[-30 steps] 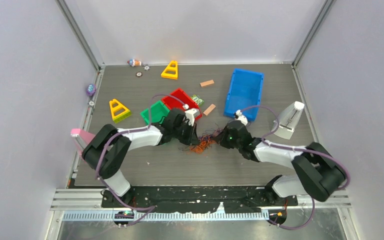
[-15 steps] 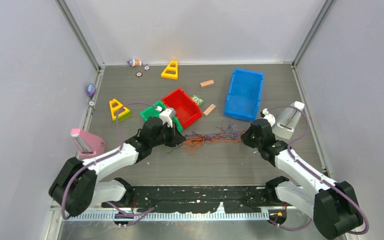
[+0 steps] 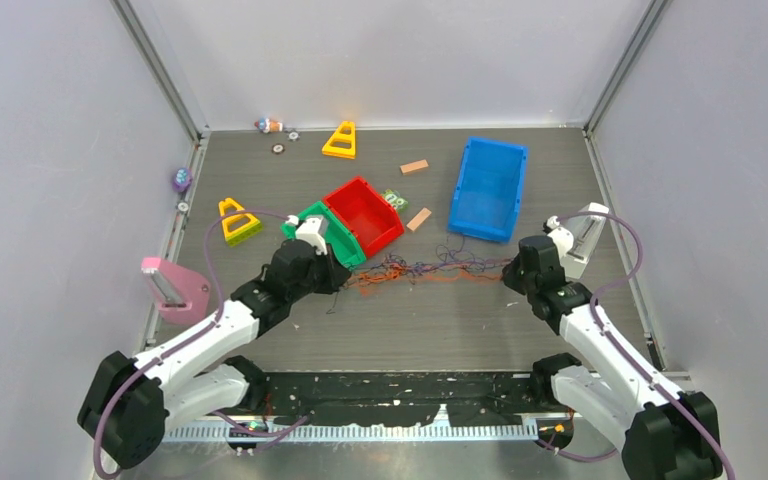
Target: Untangle the cables
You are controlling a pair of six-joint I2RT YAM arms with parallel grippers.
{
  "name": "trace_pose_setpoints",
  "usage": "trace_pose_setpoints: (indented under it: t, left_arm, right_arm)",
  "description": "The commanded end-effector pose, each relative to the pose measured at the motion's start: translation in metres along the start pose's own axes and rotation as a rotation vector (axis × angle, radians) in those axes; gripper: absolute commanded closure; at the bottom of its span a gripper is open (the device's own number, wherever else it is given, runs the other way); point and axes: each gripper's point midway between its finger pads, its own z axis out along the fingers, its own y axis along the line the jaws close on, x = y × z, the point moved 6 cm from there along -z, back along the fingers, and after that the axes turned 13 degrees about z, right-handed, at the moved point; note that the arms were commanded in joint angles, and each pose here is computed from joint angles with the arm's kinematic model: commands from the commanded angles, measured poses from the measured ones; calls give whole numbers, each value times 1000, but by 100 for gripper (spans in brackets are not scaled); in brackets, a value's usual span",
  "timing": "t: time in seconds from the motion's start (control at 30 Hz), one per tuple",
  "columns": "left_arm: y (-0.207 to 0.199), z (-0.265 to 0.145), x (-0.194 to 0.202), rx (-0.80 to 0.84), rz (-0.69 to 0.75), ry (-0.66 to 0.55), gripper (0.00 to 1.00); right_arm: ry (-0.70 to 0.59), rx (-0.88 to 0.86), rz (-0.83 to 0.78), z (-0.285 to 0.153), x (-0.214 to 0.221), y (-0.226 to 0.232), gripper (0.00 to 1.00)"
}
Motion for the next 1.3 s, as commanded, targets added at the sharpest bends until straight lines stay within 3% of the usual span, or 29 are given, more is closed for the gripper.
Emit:
trace_pose_setpoints:
  t: [0.0, 0.07, 0.1, 0.13, 0.17, 0.2, 0.3, 0.47, 0.77, 1.27]
  left_arm:
    - [26, -10, 9, -148, 76, 32, 100]
    - [15, -8, 6, -48, 125, 23, 99]
    - [10, -8, 4, -13, 150, 22, 87]
    - [4, -8, 4, 28, 178, 29, 65]
    - [-3, -9, 3, 60, 212, 31, 57]
    - [-9, -9, 0, 82, 244, 25, 42]
    - [-24, -9, -6, 134, 327, 14, 27]
    - [-44, 2, -24, 229, 405, 21, 26]
    - [-95, 41, -41, 341, 534, 101, 36]
    - [-126, 111, 10, 335, 484, 393, 39]
  right_arm:
    - [-121, 13, -36, -6, -29, -1, 95]
    - [-73, -92, -84, -8, -26, 12, 95]
    - [-64, -145, -118, -9, -26, 19, 95]
    - [-13, -223, -141, -12, -21, 27, 95]
    - [-9, -277, -171, -13, -22, 35, 95]
    - [56, -359, -193, -18, -14, 43, 95]
    - [152, -459, -235, -21, -8, 59, 95]
    - [273, -485, -269, -17, 3, 67, 95]
    - [279, -466, -260, -15, 4, 66, 94]
    - [278, -465, -239, -14, 5, 66, 95]
